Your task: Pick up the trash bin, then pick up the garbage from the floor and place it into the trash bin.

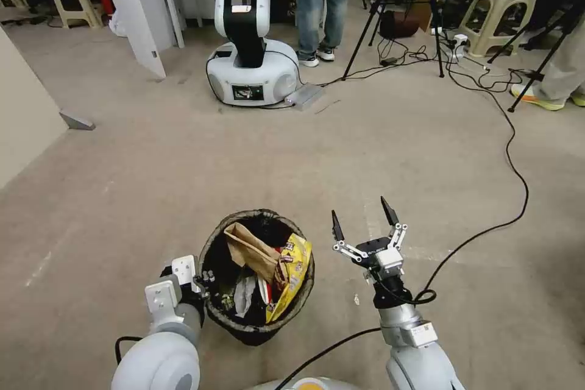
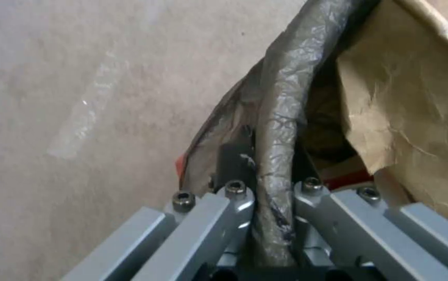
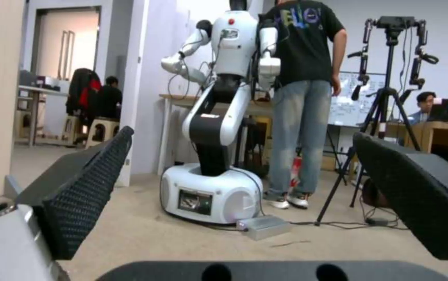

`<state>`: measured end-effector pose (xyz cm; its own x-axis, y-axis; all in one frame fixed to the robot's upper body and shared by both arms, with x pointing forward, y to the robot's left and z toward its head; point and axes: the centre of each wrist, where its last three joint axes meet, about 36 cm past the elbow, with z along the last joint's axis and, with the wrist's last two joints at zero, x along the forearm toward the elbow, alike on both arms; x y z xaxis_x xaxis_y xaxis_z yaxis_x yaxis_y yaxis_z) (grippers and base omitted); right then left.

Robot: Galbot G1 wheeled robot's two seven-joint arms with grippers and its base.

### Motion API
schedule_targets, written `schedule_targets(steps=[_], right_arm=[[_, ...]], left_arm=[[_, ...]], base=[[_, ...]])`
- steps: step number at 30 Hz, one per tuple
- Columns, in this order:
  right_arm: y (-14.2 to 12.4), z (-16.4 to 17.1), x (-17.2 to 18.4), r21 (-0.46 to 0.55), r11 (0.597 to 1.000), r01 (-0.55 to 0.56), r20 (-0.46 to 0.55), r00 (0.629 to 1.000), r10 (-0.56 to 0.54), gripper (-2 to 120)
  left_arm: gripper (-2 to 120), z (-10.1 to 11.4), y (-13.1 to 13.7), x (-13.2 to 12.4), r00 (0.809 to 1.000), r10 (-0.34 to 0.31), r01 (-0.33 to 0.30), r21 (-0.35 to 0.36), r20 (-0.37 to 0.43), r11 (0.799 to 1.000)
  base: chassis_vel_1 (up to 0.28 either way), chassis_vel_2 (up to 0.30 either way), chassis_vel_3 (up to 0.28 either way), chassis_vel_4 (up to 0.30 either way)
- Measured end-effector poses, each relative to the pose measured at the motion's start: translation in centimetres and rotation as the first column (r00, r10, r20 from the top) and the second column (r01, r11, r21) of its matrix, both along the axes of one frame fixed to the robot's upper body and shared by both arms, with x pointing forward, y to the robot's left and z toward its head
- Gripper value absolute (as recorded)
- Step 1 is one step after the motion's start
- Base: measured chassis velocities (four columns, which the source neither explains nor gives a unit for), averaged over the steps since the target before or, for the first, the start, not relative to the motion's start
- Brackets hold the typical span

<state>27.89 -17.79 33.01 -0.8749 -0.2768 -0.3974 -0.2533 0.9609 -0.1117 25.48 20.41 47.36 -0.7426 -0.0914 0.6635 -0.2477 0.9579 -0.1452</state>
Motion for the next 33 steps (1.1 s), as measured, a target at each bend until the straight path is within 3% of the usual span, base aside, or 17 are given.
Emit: schedule_targets(steps=[9,18,29,33], right_arm=[[0.0,-0.4,-0.6,-0.007,1.0,-0.009,-0.008,1.0,0.009,100],[0.0,-0.5,-0.7,-0.007,1.0,-0.011,-0.006,1.0,0.011,100],[0.0,-0.7,-0.7,-0.01,1.0,-0.019,-0.007,1.0,0.019,100],[0.0,-0.8,-0.9,-0.012,1.0,-0.024,-0.01,1.0,0.024,100]], left_arm=[[0,-2.5,1.2,1.7,0.997,0.036,-0.041,-0.074,-0.071,0.996],[0,-4.7,1.9,2.8,0.991,0.056,-0.067,-0.09,-0.12,0.994],[0,-5.8,1.9,3.5,0.988,0.067,-0.08,-0.096,-0.138,0.992],[11,-5.7,1.9,3.7,0.99,0.059,-0.073,-0.104,-0.131,0.992]], base=[[0.0,0.0,0.0,0.0],[0.0,0.0,0.0,0.0],[0.0,0.0,0.0,0.0],[0.0,0.0,0.0,0.0]])
